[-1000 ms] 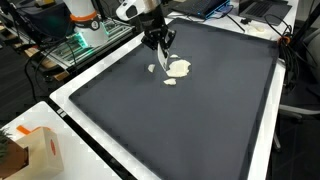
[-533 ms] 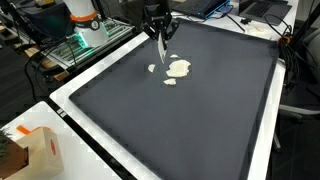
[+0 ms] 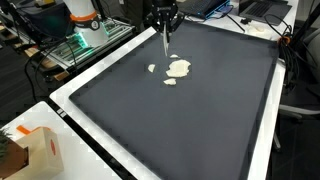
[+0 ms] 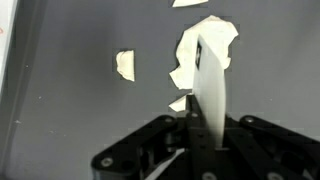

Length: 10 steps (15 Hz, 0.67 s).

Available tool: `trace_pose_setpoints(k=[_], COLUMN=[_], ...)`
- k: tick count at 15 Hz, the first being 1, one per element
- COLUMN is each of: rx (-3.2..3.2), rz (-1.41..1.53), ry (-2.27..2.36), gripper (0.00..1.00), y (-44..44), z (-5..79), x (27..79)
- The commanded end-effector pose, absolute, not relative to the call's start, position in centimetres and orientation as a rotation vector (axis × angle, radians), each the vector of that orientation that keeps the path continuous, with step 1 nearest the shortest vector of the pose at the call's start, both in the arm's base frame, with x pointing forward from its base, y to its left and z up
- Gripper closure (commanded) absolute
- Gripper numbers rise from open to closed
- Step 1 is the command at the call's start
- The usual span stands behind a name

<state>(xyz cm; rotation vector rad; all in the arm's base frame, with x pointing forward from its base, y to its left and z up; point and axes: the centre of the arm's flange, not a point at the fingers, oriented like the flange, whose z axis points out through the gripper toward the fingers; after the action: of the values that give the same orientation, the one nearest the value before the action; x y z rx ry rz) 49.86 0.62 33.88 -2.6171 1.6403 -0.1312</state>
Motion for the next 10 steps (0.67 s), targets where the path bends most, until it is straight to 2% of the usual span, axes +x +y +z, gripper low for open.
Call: trace_pose_setpoints(k=[1, 3, 10], rx=[-2.618, -2.619, -2.912], rz=[-0.130, -0.129, -0.313], ry=[1.640, 1.639, 1.820], gripper=[0.96, 0.99, 0.99], y=[0.6, 0.6, 3.9], z=[33.9, 33.8, 32.8], x=[49.9, 49.9, 51.1])
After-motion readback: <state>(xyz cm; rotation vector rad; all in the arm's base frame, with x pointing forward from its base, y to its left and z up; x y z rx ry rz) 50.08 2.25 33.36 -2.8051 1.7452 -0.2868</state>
